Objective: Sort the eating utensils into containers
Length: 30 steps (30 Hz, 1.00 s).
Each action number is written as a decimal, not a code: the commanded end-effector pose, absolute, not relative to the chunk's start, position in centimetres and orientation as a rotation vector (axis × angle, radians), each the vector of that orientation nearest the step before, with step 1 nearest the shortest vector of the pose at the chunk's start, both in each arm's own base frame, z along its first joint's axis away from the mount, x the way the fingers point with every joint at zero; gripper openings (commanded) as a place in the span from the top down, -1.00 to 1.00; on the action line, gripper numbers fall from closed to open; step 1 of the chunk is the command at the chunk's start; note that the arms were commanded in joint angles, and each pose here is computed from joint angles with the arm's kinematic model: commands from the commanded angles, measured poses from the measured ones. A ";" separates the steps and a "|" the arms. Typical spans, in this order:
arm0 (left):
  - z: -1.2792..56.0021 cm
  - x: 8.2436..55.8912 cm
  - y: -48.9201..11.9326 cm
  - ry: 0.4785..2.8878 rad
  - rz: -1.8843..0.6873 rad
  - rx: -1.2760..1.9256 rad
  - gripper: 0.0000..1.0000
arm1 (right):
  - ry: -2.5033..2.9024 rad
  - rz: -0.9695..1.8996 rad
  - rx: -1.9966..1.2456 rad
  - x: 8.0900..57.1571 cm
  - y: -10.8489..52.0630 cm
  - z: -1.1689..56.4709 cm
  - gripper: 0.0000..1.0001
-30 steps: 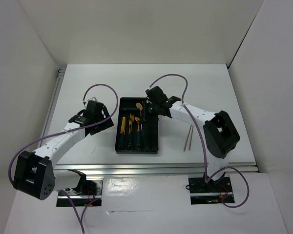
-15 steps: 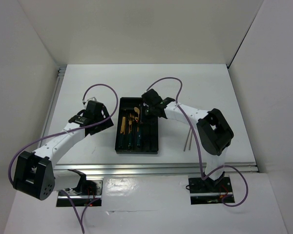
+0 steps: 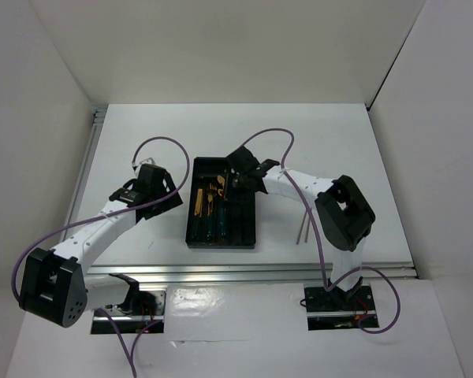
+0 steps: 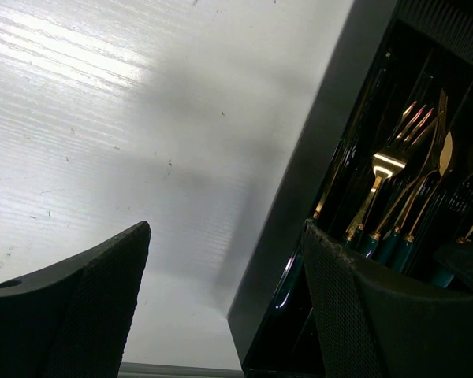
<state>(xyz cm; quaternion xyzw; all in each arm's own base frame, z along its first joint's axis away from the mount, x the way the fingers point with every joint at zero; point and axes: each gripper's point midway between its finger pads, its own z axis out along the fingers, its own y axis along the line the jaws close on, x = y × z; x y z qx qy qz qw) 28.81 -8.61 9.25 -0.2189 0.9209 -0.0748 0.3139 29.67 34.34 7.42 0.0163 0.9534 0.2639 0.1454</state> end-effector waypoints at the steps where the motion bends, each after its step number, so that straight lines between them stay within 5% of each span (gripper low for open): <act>1: 9.9 29.1 -8.2 2.388 -0.195 -0.591 -0.67 | 2.758 0.730 0.112 29.6 34.4 7.2 1.00; 30: 9.9 29.0 -8.2 2.380 -0.200 -0.590 -0.67 | 2.851 0.653 0.094 27.8 34.3 4.9 0.97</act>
